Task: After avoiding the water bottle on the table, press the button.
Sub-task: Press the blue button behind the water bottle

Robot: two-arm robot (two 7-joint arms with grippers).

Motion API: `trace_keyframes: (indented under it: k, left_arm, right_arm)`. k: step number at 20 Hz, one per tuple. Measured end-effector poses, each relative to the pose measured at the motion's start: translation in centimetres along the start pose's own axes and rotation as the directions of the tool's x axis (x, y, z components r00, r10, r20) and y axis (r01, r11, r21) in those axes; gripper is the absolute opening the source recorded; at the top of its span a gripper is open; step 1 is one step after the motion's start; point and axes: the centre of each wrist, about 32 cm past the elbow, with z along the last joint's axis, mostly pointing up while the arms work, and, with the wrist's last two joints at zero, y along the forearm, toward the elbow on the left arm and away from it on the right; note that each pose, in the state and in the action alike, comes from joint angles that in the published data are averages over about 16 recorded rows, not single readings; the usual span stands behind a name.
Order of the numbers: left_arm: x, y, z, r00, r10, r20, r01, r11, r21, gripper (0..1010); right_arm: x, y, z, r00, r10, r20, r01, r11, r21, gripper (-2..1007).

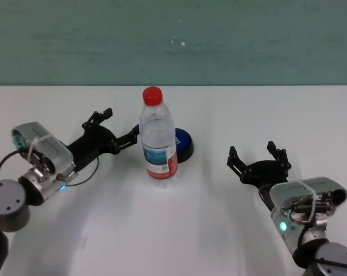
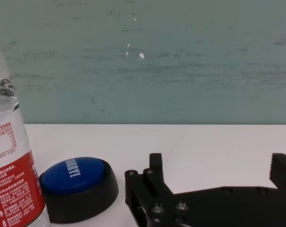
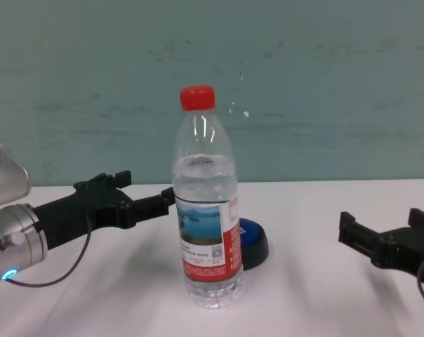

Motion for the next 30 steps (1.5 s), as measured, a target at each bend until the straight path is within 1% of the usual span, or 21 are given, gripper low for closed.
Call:
trace_keyframes:
  k: [7, 19, 23, 30]
  left_arm:
    - [-0.28, -0.3, -0.22, 1.000, -0.003, 0.000, 0.003, 1.0000, 0.010, 1000]
    - [-0.16, -0.6, -0.74, 1.000, 0.000, 0.011, -0.001, 0.9997, 0.026, 1000]
    - [-0.07, -0.8, -0.73, 1.000, 0.001, 0.019, -0.001, 0.9996, 0.027, 1000]
    - [0.08, -1.3, -0.51, 0.999, 0.007, 0.033, -0.008, 0.9997, 0.023, 1000]
  right_arm:
    - [0.00, 0.00, 0.00, 1.0000, 0.000, 0.000, 0.000, 1.0000, 0.000, 1004]
    - [0.00, 0.00, 0.00, 1.0000, 0.000, 0.000, 0.000, 1.0000, 0.000, 1004]
    - [0.00, 0.00, 0.00, 1.0000, 0.000, 0.000, 0.000, 1.0000, 0.000, 1004]
    - [0.00, 0.00, 0.00, 1.0000, 0.000, 0.000, 0.000, 1.0000, 0.000, 1004]
